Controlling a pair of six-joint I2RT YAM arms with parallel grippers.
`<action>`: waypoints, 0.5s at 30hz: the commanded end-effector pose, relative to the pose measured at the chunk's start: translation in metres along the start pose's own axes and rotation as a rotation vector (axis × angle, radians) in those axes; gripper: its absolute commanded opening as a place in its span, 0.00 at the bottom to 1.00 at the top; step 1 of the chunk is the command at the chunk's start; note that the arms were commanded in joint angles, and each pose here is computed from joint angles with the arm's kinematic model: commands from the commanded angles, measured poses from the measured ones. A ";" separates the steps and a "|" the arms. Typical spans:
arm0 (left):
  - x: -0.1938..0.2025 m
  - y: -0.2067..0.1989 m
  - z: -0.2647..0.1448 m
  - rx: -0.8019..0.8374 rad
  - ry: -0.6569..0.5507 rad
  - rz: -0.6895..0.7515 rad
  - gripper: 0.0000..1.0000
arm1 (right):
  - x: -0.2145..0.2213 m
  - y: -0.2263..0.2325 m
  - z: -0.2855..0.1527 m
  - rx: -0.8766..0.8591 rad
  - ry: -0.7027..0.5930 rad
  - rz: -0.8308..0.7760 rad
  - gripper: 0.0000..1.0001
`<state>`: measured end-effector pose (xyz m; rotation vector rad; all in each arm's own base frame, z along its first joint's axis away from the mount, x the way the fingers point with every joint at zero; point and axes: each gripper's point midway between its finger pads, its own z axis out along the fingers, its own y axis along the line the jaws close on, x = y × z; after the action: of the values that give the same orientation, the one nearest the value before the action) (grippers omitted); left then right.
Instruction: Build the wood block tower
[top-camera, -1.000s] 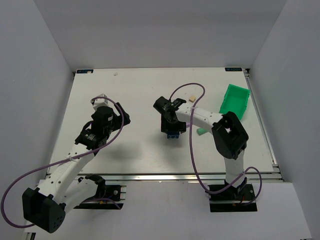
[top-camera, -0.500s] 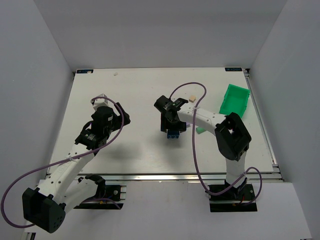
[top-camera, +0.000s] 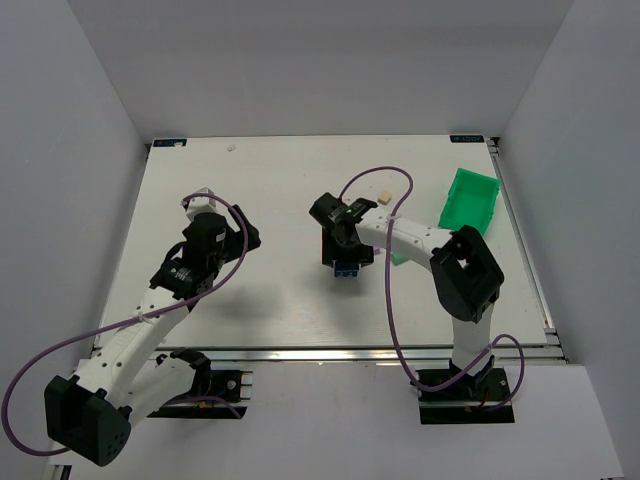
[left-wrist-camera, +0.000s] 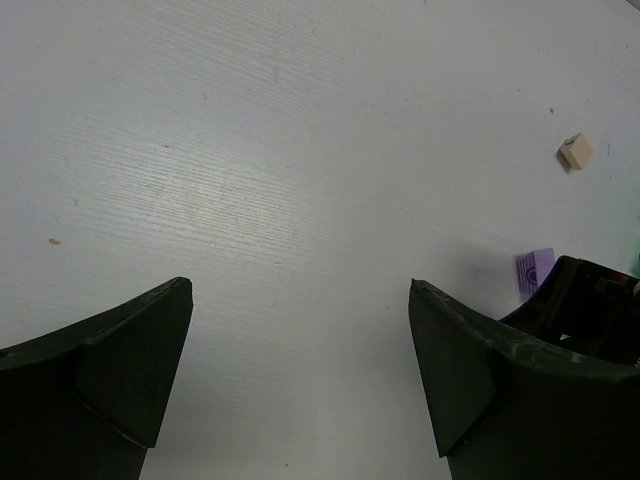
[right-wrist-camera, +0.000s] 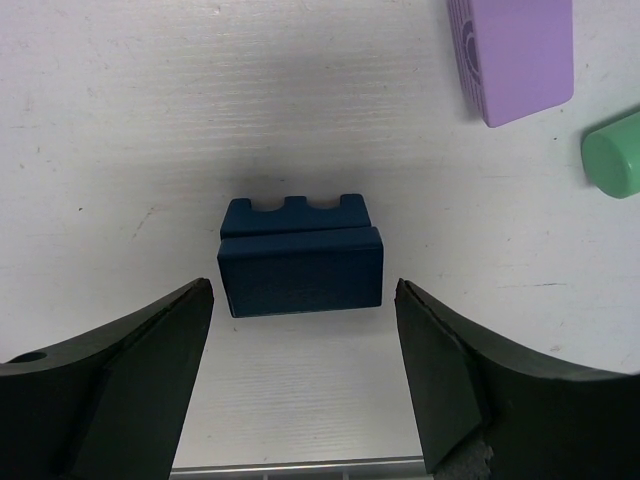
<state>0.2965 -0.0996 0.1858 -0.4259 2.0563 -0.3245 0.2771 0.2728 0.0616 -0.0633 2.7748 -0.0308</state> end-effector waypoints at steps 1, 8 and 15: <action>-0.002 -0.001 0.000 0.004 -0.011 0.006 0.98 | -0.007 -0.001 -0.003 -0.010 -0.031 0.012 0.79; -0.002 -0.001 0.000 0.003 -0.012 0.007 0.98 | -0.006 0.012 -0.003 -0.079 -0.021 -0.010 0.79; -0.002 -0.001 0.000 0.003 -0.012 0.007 0.98 | -0.007 0.008 -0.003 -0.058 -0.032 -0.004 0.79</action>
<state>0.2965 -0.0996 0.1858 -0.4259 2.0563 -0.3245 0.2778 0.2815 0.0573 -0.0990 2.7742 0.0311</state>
